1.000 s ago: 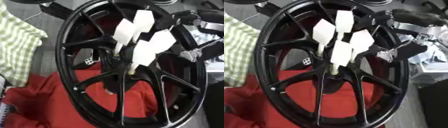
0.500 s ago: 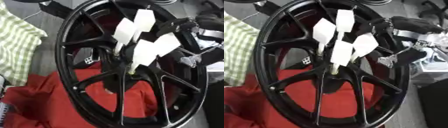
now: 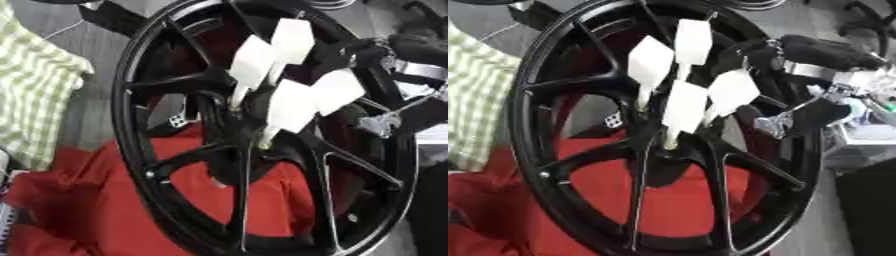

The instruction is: Pull the pin out of the wheel hub.

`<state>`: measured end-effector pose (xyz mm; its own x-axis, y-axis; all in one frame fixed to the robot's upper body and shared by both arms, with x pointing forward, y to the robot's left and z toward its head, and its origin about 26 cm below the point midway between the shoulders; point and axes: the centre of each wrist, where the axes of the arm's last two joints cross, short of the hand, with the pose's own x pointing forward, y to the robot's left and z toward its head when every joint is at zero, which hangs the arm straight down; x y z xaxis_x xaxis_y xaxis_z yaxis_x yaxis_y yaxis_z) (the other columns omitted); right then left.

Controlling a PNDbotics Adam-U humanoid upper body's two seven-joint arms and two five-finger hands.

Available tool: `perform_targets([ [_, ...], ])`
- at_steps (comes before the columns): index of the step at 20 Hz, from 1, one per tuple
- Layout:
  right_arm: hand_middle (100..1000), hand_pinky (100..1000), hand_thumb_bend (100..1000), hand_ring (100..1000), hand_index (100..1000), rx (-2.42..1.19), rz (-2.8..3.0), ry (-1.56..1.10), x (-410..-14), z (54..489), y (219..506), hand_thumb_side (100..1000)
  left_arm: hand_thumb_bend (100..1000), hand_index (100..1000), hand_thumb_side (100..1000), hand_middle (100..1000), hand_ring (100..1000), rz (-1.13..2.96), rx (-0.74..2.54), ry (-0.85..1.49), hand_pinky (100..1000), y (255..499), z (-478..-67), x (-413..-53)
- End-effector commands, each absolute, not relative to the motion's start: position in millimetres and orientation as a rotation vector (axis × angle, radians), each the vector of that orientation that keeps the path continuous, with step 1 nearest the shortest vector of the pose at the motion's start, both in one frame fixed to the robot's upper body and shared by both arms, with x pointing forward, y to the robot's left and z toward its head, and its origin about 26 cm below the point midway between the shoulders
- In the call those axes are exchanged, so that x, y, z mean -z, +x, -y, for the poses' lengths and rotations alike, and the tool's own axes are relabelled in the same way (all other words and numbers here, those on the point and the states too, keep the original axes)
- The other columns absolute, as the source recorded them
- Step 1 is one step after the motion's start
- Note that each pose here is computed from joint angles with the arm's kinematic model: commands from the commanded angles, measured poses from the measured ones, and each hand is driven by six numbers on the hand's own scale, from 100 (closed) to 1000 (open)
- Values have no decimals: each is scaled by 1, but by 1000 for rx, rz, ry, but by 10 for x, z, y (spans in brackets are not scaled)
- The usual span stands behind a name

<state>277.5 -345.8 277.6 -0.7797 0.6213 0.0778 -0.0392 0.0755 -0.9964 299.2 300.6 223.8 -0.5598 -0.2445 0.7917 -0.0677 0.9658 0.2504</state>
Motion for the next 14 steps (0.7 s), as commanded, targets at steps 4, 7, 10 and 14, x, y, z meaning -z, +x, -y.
perform_targets([
  [4,768,933,100,938,844,-1743,1865,-589,-2819,3456,2765,285,100,739,773,601,682,2185,253,234,567,2969,-2995,-2313],
  [7,717,930,100,928,801,-1741,1861,-581,-2817,3451,2766,288,100,739,772,601,682,2184,254,233,567,2969,-2993,-2313],
  [10,663,927,100,916,759,-1743,1855,-575,-2808,3450,2767,297,100,739,772,601,682,2186,254,234,567,2970,-2994,-2317],
  [14,582,913,100,869,685,-1741,1857,-559,-2808,3448,2768,288,100,739,773,601,682,2186,256,236,568,2970,-2995,-2321],
])
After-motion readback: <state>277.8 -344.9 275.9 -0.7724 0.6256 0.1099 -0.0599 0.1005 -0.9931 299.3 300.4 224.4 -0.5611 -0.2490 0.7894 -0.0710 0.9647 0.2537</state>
